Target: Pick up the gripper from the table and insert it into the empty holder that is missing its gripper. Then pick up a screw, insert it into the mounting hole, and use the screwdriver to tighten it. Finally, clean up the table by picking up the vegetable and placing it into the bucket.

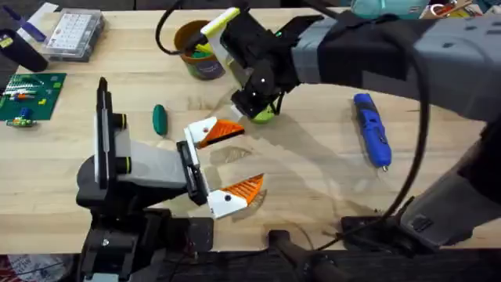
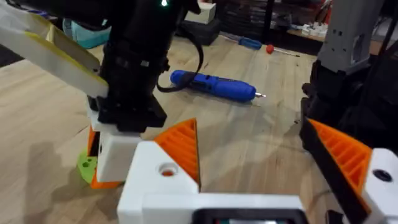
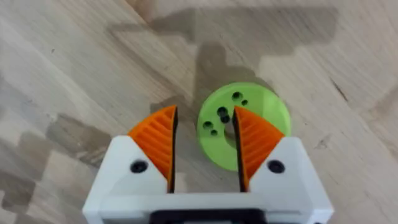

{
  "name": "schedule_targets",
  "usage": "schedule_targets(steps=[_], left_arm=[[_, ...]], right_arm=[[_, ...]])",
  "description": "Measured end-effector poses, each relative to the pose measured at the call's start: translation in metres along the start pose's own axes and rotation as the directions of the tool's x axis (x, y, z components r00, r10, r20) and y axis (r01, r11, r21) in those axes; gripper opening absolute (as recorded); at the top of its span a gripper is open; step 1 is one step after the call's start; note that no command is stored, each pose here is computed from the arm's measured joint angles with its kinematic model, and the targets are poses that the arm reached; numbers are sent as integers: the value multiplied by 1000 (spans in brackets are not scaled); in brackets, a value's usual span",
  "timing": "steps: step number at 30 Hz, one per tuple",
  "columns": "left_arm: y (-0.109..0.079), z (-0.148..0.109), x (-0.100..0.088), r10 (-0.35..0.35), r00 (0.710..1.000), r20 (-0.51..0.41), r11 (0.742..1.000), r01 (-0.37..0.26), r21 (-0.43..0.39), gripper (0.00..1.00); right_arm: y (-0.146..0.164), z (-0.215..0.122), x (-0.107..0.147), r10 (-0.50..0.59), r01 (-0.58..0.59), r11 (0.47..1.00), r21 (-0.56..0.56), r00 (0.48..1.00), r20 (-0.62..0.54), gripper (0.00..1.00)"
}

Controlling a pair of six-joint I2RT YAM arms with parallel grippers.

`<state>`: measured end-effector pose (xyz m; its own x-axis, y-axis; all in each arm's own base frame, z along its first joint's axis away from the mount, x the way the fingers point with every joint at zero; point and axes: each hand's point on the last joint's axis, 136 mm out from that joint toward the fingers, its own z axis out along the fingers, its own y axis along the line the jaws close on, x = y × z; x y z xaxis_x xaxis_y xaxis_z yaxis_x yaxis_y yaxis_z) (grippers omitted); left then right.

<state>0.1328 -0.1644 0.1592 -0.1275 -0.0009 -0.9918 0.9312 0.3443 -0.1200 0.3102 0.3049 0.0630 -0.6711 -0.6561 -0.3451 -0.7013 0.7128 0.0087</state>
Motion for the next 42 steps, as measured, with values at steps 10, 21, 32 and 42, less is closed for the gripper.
schedule_targets(steps=[10, 21, 32, 42], left_arm=[[0, 0, 0, 0, 1000, 0, 1000, 0, 0, 986], [0, 0, 0, 0, 1000, 0, 1000, 0, 0, 986], [0, 0, 0, -1, 1000, 0, 1000, 1, 0, 986], [0, 0, 0, -1, 1000, 0, 1000, 1, 0, 986]], right_arm=[[-3, 8, 2, -4, 5, 1000, 18, 1000, -15, 310], [-4, 7, 2, -3, 3, 1000, 17, 1000, -12, 4], [-3, 7, 2, -3, 3, 1000, 17, 1000, -12, 4], [-3, 2, 6, -2, 3, 1000, 14, 1000, -27, 4]])
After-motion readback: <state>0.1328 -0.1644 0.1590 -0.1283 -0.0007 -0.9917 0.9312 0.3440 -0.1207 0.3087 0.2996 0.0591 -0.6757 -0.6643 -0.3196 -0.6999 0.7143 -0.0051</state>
